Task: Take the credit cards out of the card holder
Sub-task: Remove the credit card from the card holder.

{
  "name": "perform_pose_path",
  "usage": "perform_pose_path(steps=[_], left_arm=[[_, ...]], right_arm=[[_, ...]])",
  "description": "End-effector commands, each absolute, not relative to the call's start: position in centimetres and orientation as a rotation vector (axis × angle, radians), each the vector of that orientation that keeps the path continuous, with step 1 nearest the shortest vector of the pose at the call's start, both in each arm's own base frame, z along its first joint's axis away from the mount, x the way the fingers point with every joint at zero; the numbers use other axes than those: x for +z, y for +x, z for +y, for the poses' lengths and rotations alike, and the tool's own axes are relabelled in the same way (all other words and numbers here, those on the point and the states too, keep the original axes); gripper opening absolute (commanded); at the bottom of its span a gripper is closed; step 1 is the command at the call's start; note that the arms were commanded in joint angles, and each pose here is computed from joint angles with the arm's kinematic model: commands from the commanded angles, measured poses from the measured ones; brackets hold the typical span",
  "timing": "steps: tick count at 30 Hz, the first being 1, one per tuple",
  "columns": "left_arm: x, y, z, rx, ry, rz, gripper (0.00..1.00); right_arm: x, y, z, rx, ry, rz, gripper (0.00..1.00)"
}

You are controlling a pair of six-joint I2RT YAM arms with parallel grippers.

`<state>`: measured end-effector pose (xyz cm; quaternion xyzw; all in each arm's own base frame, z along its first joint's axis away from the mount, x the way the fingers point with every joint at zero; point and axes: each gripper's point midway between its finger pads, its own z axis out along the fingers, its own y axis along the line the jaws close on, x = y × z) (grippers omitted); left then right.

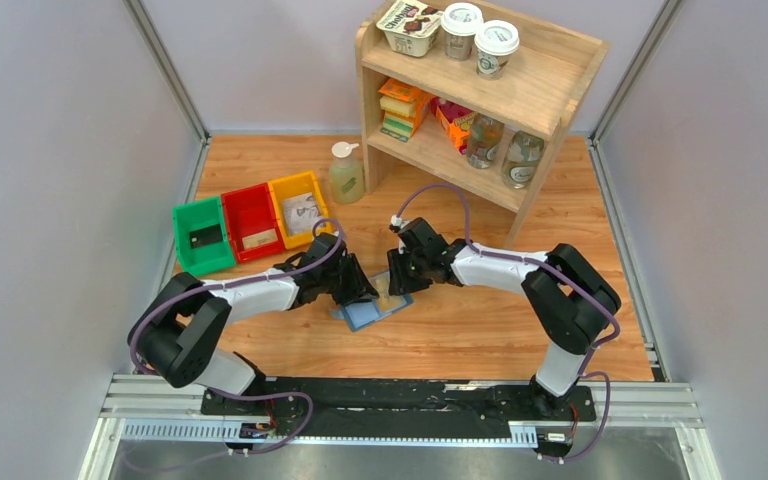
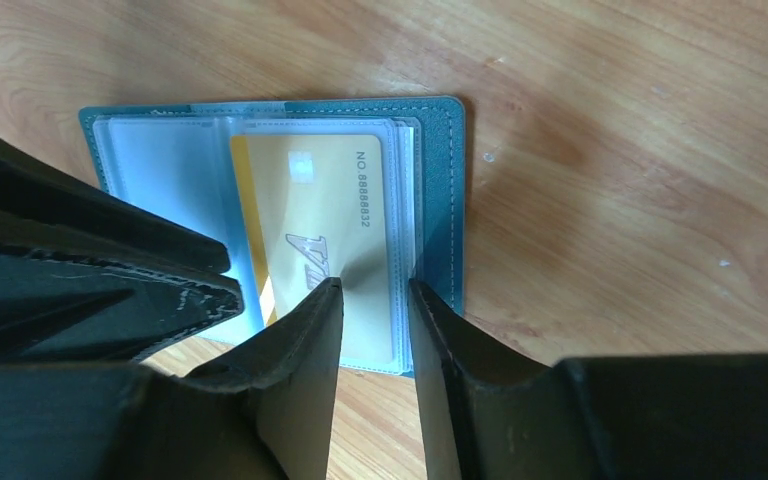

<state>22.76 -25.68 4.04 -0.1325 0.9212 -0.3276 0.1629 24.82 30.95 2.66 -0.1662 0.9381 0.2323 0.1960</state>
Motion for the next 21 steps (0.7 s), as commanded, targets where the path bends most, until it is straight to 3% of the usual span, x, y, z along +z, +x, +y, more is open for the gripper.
perform_pose_path(steps=[1,15,21], left_arm=[[4.6,23.4,-26.6,-0.996,-0.384,2.584,0.34],[1.1,22.0,-24.6,-0.883,-0.528,2.651,0.34],[3.3,22.9,-26.0,-1.042,-0.539,2.533,0.32]], right_arm=[[2.9,24.2,31.7,0.741,-0.431,2.629,0.36],[2.2,23.6,31.8,0.77,-0.394,2.664,0.35],[2.1,23.3,31.8,0.782,-0.381,2.671,0.34]])
